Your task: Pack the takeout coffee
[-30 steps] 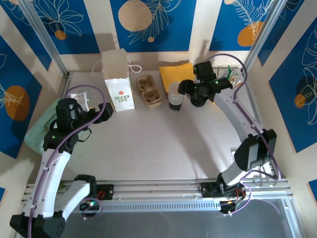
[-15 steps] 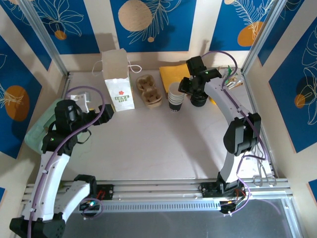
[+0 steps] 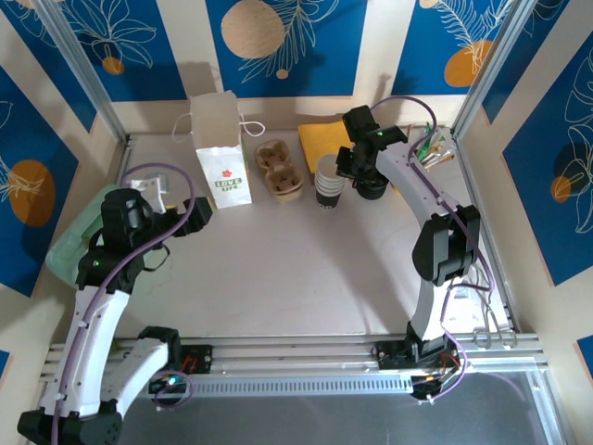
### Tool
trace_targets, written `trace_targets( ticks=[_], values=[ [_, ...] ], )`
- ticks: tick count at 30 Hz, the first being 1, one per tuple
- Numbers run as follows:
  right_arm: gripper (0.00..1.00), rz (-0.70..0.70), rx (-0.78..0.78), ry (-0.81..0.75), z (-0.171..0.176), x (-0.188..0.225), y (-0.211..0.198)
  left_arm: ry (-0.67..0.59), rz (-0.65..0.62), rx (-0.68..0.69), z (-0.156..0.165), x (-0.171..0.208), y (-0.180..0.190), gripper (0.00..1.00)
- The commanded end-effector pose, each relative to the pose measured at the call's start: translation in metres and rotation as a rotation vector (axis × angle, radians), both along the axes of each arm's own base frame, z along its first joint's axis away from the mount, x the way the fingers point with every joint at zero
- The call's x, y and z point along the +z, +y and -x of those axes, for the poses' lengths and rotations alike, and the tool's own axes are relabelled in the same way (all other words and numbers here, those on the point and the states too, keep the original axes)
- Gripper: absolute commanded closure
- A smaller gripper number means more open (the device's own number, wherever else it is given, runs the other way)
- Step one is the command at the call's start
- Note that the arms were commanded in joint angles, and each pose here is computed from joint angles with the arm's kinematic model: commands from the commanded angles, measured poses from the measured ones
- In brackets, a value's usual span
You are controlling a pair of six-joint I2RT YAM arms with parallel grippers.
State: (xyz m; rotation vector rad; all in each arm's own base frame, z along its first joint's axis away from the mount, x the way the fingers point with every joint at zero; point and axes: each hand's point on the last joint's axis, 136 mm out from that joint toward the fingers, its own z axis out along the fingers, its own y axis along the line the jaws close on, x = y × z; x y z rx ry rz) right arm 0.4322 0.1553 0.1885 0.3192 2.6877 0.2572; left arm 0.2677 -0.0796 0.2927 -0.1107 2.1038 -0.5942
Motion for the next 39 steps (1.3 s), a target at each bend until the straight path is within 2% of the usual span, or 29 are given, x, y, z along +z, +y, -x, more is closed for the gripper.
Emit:
trace_targets(
  ticks=[1, 10, 16, 22, 30, 34, 39],
  values=[
    [0.77, -0.003, 0.006, -0.012, -0.002, 0.007, 0.003, -0.018, -0.02, 0.008, 0.004, 0.009, 0.004, 0.01],
    [0.92, -0.003, 0.013, -0.017, -0.005, 0.011, 0.005, -0.017, -0.021, 0.012, 0.004, 0.009, 0.004, 0.01],
    [0.98, -0.008, 0.021, -0.025, -0.004, 0.018, 0.007, -0.018, -0.02, 0.011, 0.003, 0.009, 0.004, 0.01],
    [0.99, -0.008, 0.028, -0.043, -0.001, 0.033, 0.005, -0.025, -0.018, 0.011, 0.003, 0.014, 0.004, 0.01],
    [1.0, -0.018, 0.05, -0.165, 0.008, 0.092, 0.002, -0.025, -0.028, 0.022, 0.003, 0.018, 0.006, 0.01],
    [1.0, -0.037, 0.076, -0.256, 0.022, 0.132, 0.001, -0.029, -0.03, 0.027, 0.003, 0.02, 0.007, 0.01],
    [1.0, -0.055, 0.124, -0.313, 0.048, 0.163, 0.005, -0.009, -0.023, 0.04, -0.002, 0.012, 0.008, 0.01]
  ],
)
